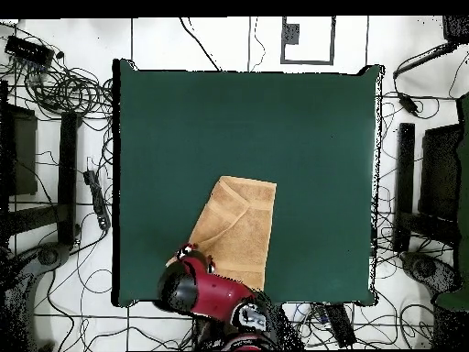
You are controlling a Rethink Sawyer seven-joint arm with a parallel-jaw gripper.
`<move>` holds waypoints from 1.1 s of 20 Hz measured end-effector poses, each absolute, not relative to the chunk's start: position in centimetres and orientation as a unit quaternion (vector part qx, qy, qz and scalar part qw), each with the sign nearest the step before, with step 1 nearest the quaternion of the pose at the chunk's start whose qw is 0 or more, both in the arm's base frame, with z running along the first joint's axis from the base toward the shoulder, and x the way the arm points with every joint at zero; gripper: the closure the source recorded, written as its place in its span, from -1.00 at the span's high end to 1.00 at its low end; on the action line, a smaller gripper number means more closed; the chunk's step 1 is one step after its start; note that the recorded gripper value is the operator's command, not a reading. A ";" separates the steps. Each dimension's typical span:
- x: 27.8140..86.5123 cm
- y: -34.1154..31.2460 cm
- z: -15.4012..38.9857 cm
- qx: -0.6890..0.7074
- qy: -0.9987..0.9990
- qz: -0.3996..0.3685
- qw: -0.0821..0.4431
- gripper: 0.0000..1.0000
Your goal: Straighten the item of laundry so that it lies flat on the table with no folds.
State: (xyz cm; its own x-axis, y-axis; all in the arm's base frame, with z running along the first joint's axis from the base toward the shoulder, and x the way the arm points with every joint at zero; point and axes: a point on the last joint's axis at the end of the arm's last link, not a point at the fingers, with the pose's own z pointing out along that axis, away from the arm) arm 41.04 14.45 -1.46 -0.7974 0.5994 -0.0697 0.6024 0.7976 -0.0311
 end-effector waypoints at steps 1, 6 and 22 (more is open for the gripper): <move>41.0 13.9 -1.7 0.314 0.949 -0.024 0.027 1.00; 40.6 12.0 -2.9 0.301 0.954 -0.008 0.012 1.00; 43.4 14.4 0.5 0.254 0.966 0.010 0.049 1.00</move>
State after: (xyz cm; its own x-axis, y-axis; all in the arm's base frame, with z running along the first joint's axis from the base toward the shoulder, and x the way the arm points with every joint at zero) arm 43.40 14.38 0.53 -0.8658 0.4923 -0.0898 0.4903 0.8704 0.0447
